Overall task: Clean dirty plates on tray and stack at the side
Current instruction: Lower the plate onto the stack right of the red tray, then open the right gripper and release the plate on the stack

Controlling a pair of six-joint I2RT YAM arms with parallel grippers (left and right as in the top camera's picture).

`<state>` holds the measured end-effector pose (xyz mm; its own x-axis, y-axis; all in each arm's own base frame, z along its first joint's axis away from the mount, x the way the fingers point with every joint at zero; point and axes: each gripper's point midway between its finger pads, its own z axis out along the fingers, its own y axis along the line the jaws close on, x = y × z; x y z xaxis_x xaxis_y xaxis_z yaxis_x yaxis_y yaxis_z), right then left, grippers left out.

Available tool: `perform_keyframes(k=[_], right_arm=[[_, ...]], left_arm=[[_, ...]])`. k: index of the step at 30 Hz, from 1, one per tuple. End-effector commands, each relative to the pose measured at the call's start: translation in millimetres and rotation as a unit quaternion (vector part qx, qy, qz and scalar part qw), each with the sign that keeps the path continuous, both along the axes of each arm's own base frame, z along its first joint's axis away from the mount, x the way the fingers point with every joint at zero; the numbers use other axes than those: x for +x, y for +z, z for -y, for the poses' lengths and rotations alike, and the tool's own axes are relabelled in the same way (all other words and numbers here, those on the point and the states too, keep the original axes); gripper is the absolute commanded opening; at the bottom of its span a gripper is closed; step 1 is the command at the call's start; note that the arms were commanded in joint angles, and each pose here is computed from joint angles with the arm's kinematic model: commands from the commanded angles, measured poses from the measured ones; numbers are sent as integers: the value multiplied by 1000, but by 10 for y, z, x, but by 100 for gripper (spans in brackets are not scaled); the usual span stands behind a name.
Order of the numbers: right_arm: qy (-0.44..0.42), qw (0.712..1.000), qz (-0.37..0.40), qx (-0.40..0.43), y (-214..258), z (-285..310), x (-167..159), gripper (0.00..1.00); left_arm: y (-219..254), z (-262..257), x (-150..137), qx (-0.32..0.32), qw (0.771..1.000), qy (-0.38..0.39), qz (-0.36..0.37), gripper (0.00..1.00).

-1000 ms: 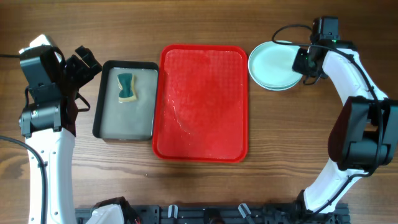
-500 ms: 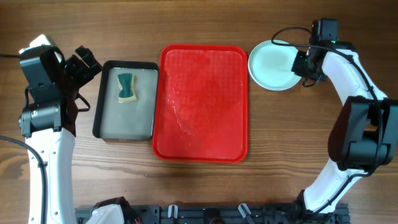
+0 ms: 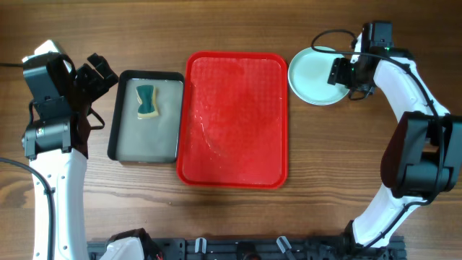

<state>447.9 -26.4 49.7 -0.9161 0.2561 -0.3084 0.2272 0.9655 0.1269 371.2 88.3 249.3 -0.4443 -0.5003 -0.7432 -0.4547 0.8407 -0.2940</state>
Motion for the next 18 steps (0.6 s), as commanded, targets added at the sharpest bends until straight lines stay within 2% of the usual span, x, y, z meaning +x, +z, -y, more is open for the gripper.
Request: perform_keyframes(k=[1, 2, 3, 5, 11, 18], right_arm=[[43, 997, 21, 58, 150, -251, 130, 81], [57, 996, 27, 69, 209, -302, 151, 84], [75, 993, 36, 84, 296, -373, 176, 93], [86, 990, 44, 99, 401, -436, 203, 99], [107, 985, 73, 111, 680, -527, 326, 99], [106, 985, 83, 110, 714, -523, 370, 99]], left_arm=[[22, -20, 3, -3, 1000, 5, 4, 100], [22, -20, 3, -3, 1000, 5, 4, 100], [22, -20, 3, -3, 1000, 5, 4, 100], [22, -20, 3, -3, 1000, 5, 4, 100], [22, -20, 3, -3, 1000, 5, 4, 100], [22, -20, 3, -3, 1000, 5, 4, 100]])
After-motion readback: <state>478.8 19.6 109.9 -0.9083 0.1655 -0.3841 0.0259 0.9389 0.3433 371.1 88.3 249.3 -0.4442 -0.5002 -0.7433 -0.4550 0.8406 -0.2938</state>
